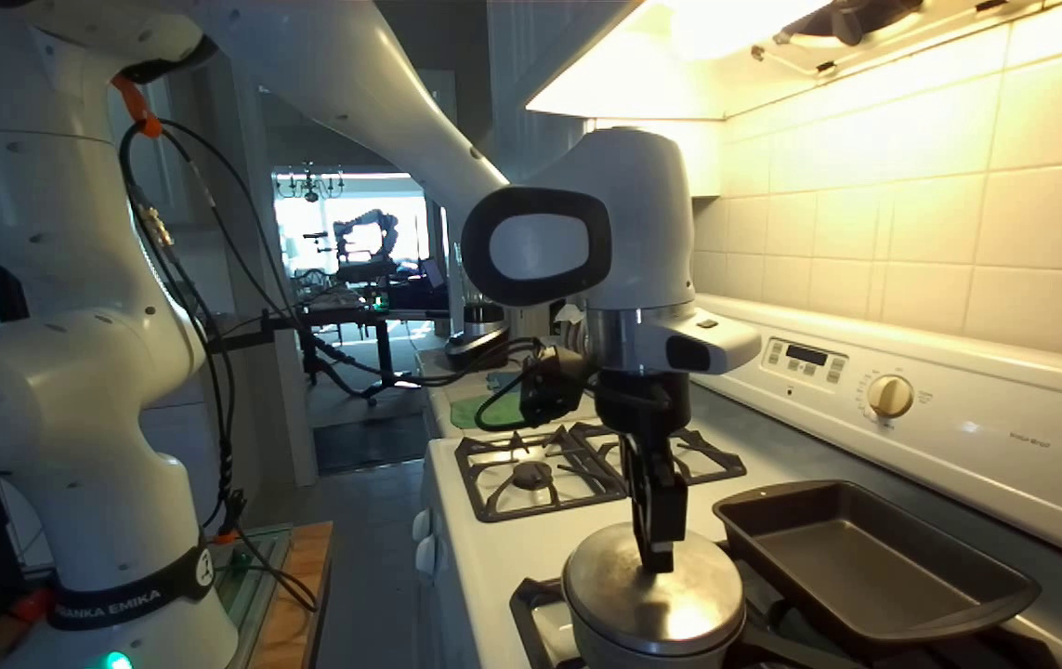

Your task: Put the lid on the pot

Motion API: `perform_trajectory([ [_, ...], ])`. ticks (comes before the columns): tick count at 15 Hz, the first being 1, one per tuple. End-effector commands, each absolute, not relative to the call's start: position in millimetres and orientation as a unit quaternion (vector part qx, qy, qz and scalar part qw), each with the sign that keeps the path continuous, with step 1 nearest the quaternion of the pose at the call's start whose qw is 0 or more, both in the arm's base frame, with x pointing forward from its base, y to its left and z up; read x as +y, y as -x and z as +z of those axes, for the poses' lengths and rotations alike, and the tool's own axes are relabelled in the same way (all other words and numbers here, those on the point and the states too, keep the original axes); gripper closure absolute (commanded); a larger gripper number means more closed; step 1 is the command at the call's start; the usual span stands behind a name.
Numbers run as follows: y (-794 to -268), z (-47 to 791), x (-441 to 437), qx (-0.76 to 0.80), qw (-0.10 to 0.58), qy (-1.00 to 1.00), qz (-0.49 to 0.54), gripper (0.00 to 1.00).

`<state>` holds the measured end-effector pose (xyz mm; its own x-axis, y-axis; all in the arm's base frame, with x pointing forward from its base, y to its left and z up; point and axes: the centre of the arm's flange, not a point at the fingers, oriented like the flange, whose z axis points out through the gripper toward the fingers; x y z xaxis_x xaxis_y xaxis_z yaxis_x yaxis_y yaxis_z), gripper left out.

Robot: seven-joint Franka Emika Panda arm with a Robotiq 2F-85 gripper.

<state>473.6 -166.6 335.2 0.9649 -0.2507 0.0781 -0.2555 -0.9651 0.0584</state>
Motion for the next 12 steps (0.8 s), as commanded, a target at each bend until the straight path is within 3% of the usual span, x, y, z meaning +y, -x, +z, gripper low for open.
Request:
perform_trajectory([
  [1,-469.5,335.4,-166.6,-0.116,0.042,-0.992,0.038,0.14],
  [4,-466.5,344.3,-166.2,-0.113,0.034,-0.992,0.040,0.00],
  [12,-450.3,380.0,-161.3,-0.081,0.040,-0.994,0.058,0.00],
])
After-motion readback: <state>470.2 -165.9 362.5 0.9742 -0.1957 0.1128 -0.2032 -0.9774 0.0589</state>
